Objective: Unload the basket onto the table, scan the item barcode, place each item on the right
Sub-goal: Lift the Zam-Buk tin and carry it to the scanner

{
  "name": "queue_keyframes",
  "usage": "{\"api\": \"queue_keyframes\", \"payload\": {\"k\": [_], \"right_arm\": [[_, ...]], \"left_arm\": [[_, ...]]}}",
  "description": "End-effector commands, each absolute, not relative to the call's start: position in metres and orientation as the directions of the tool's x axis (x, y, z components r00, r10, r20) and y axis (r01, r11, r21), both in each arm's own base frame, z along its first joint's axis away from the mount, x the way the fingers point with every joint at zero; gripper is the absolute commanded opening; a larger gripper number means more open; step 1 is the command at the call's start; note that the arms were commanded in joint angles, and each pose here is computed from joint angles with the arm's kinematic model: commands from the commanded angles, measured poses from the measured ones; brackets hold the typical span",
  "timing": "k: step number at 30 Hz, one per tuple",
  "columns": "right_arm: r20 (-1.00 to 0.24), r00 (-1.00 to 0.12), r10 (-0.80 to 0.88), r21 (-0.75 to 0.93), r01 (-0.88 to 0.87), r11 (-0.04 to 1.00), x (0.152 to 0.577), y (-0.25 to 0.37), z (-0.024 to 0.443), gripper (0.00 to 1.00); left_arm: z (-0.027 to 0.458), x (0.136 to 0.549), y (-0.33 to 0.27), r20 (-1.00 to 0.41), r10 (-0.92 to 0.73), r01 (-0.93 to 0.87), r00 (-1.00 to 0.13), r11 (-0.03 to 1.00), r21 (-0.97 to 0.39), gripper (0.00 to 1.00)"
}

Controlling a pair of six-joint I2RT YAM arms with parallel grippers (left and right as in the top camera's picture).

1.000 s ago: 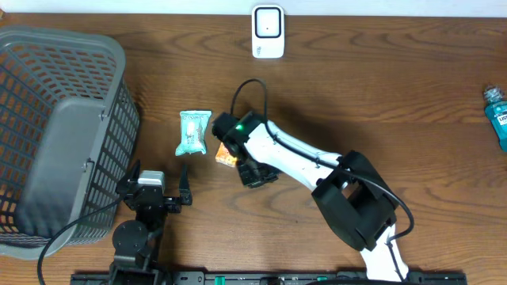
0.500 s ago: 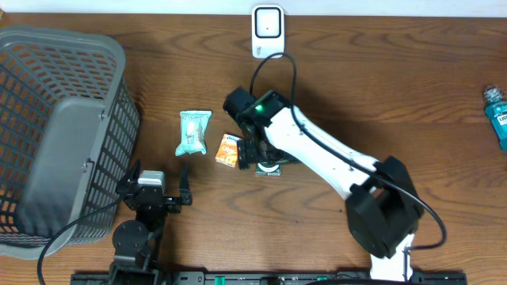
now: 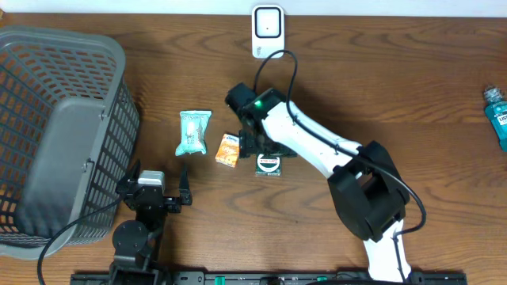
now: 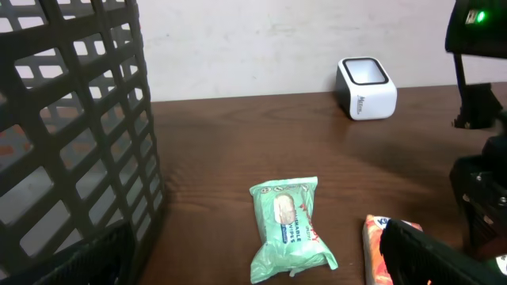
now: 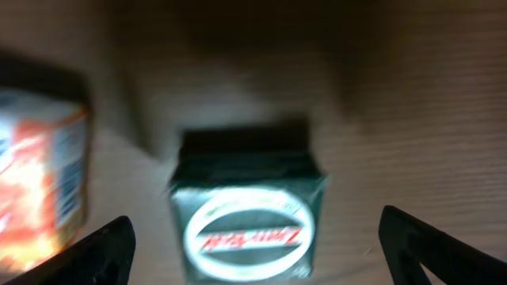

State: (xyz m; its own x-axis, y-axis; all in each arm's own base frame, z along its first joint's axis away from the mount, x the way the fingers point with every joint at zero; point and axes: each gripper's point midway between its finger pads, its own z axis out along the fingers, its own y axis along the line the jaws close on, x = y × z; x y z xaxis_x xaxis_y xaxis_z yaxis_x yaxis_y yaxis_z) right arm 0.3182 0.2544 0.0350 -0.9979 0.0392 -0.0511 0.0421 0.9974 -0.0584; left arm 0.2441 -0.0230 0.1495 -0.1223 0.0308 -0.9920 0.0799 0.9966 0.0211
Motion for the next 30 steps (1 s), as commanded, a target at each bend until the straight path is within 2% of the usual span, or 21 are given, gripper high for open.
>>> {"api": "queue_keyframes", "payload": {"k": [1,10,17,24,30], "right_arm": [[-0.042,-0.997,0.060,-0.071,0.062,0.996,0.323,0.246,0.029,0.92],[0.049,-0.998,0.037,-0.039,0.035,0.999,0.311,0.256,0.009,0.87],[0.099,-0.995,0.033,-0.065,0.027,0.998,0.303,0.256,-0.013,0.77],[0.160,-0.987,-0.001,-0.040,-0.007,0.999,0.292,0.260,-0.020,0.57],[0.223,-0.974,-0.042,0.028,-0.037,0.999,0.296,0.254,-0.009,0.41]], "left_arm": [[0.131,0.243,-0.020,-0.984,0.033,0.066,-0.176,0.998,0.021,0.98],[0.131,0.243,-0.020,-0.984,0.033,0.066,-0.176,0.998,0.021,0.98],[0.131,0.243,-0.020,-0.984,0.033,0.066,-0.176,0.998,0.021,0.98],[0.131,0.243,-0.020,-0.984,0.033,0.066,-0.176,0.998,0.021,0.97],[0.131,0.243,-0.020,-0.984,0.033,0.065,-0.176,0.998,0.021,0.98]]}}
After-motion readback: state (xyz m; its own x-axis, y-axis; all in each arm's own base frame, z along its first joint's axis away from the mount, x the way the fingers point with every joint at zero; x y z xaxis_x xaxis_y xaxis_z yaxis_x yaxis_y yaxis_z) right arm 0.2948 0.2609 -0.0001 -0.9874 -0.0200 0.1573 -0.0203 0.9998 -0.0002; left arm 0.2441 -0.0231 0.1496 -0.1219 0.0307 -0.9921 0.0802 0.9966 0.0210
